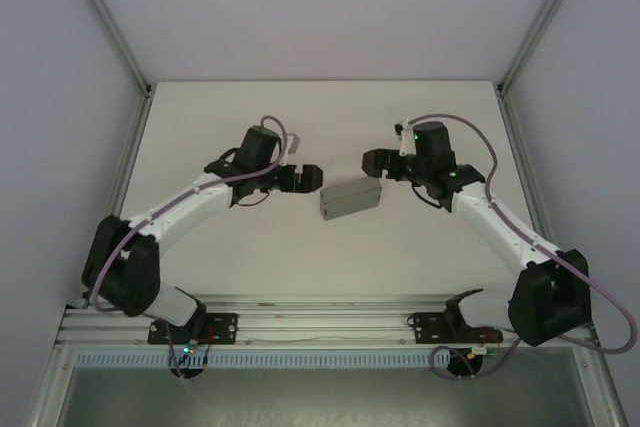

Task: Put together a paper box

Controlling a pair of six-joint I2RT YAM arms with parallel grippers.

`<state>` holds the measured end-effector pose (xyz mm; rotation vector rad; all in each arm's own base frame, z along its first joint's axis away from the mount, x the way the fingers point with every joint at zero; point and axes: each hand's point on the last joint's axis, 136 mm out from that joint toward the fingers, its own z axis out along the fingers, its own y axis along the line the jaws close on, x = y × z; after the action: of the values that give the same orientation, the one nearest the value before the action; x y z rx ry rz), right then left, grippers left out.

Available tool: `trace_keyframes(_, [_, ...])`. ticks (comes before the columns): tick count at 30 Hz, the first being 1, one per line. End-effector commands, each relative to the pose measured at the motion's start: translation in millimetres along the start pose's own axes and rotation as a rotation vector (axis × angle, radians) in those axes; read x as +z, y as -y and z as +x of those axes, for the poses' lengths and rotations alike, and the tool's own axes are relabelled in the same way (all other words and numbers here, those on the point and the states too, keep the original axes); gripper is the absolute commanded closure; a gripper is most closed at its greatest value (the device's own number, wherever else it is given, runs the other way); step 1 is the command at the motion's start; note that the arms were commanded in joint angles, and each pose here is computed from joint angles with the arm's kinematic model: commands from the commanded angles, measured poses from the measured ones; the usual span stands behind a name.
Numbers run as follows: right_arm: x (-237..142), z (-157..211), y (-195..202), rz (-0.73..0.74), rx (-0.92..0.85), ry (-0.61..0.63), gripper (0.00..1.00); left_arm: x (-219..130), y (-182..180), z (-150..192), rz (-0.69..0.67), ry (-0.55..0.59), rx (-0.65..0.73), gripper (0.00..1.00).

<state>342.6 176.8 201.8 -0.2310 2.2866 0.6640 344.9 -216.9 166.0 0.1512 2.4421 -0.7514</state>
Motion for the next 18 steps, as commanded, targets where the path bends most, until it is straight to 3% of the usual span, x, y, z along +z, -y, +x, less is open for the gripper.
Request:
trace_keyframes(1, [-11,9,-19,-0.091,-0.362,-0.068,0.00,-40,-29,-25,-0.201,0.123,-0.001,0.00])
trace_keyframes(6, [-18,32,-42,-0.226,-0.910,-0.165,0.00,-89,-82,-20,-0.470,0.214,-0.094,0.00])
trace_keyframes(9, [-17,52,-50,-0.271,-1.134,-0.269,0.00,-114,-108,-4,-0.574,0.249,-0.162,0.00])
trace_keyframes(14, [5,67,-50,-0.299,-1.321,-0.433,0.00,-141,-131,20,-0.665,0.298,-0.233,0.00])
trace_keyframes(18, [43,66,-32,-0.195,-1.425,-0.540,0.00,-137,-133,36,-0.643,0.273,-0.264,0.00])
